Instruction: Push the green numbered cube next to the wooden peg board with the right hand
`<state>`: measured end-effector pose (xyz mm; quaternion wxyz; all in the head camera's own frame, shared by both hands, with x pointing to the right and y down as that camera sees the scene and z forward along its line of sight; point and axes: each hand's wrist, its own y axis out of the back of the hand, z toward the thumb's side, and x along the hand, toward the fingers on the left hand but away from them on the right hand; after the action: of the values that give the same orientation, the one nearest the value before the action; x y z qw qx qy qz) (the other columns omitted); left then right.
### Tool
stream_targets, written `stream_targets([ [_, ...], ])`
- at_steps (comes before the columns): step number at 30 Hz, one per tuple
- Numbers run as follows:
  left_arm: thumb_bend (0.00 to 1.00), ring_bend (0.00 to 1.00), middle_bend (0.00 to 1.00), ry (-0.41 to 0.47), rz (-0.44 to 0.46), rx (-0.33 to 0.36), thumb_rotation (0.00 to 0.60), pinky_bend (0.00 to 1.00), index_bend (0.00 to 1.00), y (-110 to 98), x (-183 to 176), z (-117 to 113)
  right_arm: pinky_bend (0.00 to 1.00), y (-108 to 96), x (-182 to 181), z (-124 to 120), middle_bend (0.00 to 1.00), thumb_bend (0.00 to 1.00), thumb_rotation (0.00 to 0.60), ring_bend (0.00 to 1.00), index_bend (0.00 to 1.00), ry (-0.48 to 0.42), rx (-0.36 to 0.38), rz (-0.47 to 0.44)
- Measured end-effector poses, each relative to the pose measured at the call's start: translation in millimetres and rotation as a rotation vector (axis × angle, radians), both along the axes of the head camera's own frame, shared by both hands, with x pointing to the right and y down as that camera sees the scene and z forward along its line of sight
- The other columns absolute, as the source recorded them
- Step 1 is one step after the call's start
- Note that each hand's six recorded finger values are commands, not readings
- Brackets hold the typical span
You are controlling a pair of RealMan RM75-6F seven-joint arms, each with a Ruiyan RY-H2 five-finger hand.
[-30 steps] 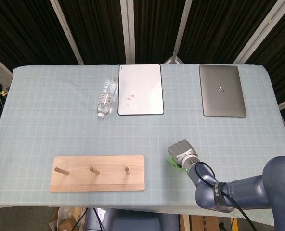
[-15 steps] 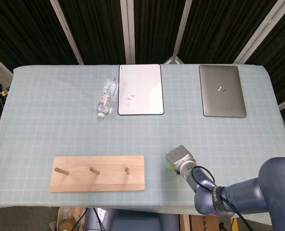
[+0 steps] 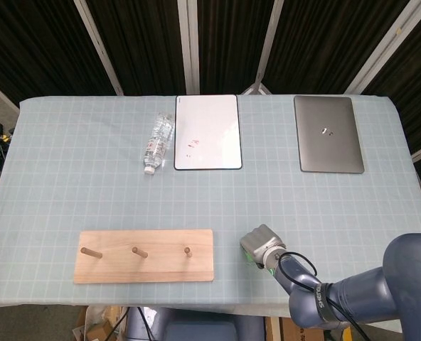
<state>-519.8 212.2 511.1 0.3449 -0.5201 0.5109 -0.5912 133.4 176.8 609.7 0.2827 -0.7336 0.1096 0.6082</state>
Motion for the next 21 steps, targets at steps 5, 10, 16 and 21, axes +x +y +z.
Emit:
stream_targets([
  [5,0.31,0.0,0.0,0.001,-0.007,0.0,0.6,0.0,0.1,-0.3,-1.9,-0.2,0.72,-7.2,-13.2,-4.2,0.82,0.87,0.6,0.8,0.34,-0.102,0.037,0.046],
  [10,0.31,0.0,0.0,0.003,-0.015,-0.004,0.6,0.0,0.1,-0.4,-3.1,-0.2,0.67,-28.7,-26.8,-13.4,0.74,0.8,0.6,0.68,0.3,-0.291,0.14,0.189],
  [16,0.31,0.0,0.0,0.009,-0.017,0.002,0.6,0.0,0.1,-0.3,-4.3,-2.3,0.23,-78.3,-5.0,-32.3,0.27,0.41,0.6,0.24,0.13,-0.476,0.391,0.441],
  [21,0.31,0.0,0.0,0.014,-0.015,0.002,0.6,0.0,0.1,0.0,-4.4,-2.9,0.11,-111.5,40.4,-36.5,0.13,0.33,0.6,0.11,0.12,-0.413,0.533,0.566],
])
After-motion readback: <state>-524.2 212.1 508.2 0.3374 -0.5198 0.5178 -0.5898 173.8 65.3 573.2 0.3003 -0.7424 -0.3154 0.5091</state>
